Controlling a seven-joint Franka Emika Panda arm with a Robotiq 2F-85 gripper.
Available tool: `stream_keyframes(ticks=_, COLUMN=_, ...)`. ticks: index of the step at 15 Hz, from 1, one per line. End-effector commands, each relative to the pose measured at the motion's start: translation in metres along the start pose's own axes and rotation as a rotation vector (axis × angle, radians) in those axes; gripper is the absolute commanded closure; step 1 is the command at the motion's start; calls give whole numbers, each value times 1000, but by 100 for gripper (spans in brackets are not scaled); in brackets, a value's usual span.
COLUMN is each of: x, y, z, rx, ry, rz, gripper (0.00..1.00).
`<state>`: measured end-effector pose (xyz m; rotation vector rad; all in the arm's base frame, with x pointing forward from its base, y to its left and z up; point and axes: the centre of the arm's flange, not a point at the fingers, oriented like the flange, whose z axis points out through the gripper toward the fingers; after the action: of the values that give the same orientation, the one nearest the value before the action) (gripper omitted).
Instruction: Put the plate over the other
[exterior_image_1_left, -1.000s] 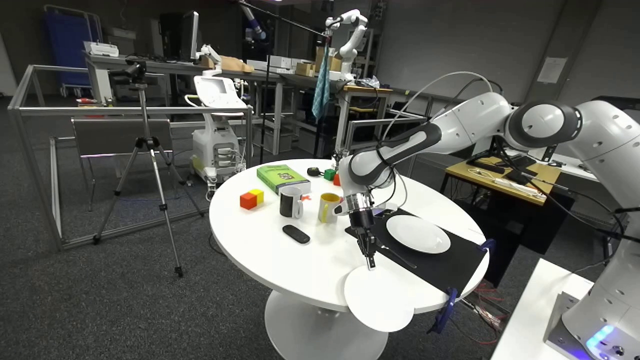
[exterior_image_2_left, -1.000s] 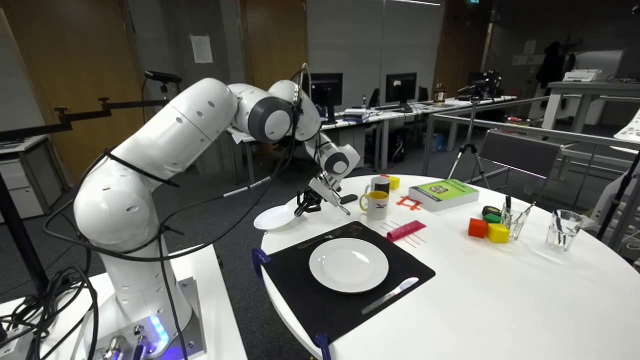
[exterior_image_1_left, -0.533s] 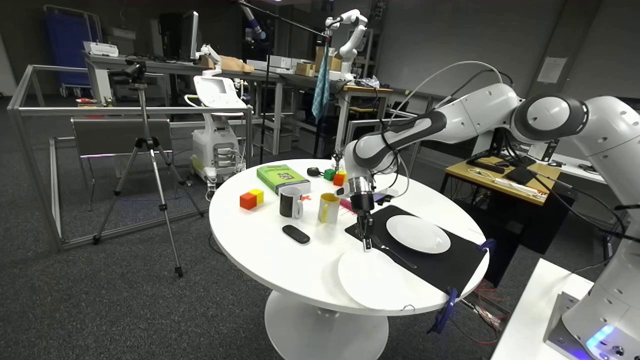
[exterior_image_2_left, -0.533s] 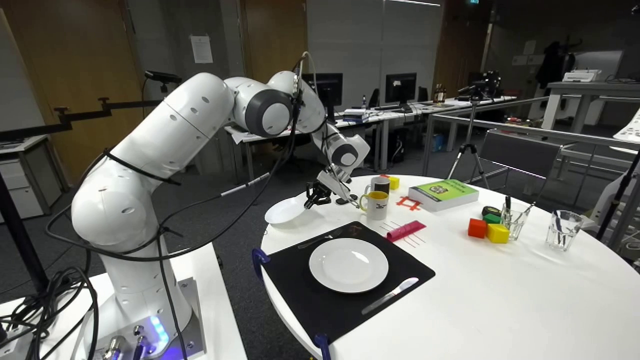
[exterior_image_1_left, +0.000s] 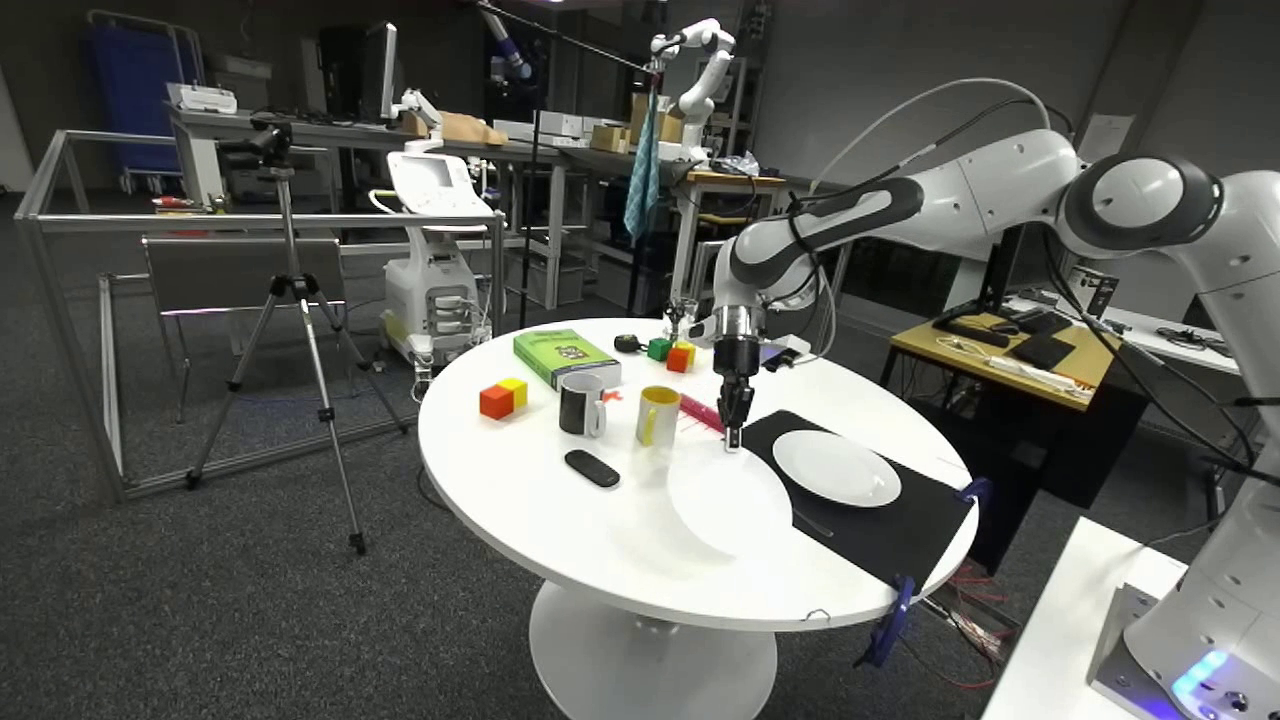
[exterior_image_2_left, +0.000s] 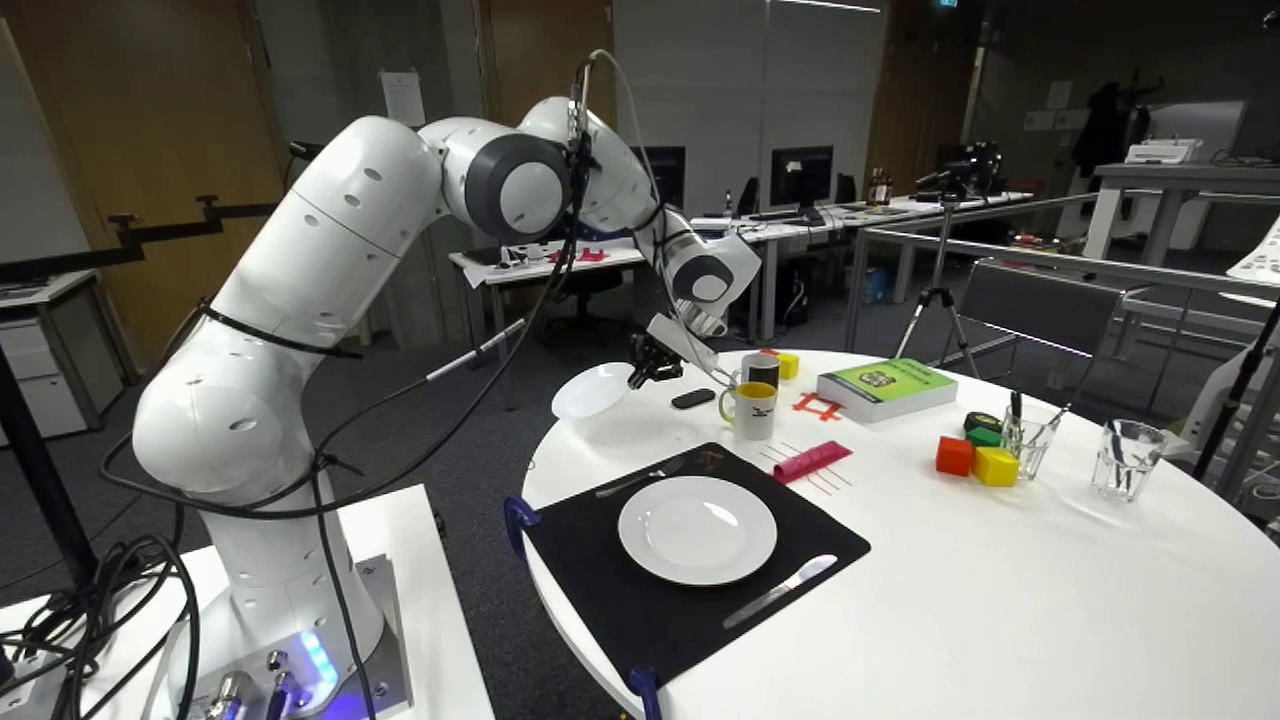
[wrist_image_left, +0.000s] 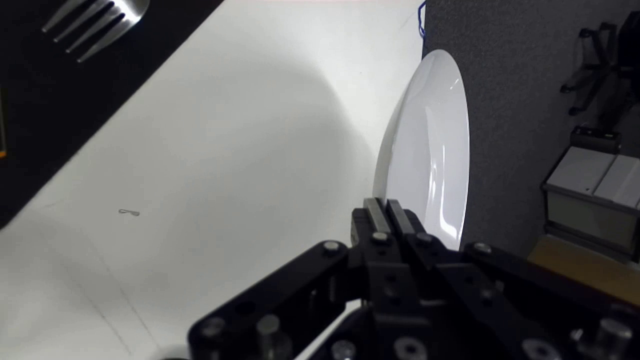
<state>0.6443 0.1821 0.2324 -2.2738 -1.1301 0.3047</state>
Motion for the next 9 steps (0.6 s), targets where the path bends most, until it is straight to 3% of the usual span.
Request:
stream_keyframes(ticks=1, x=-50, y=-24, z=-23, rx=-16, ry=68, rz=36, gripper=99)
stream_keyframes(ticks=9, x=-154, y=-23, z=-47, rx=-78, ry=191, rz=255, gripper=99)
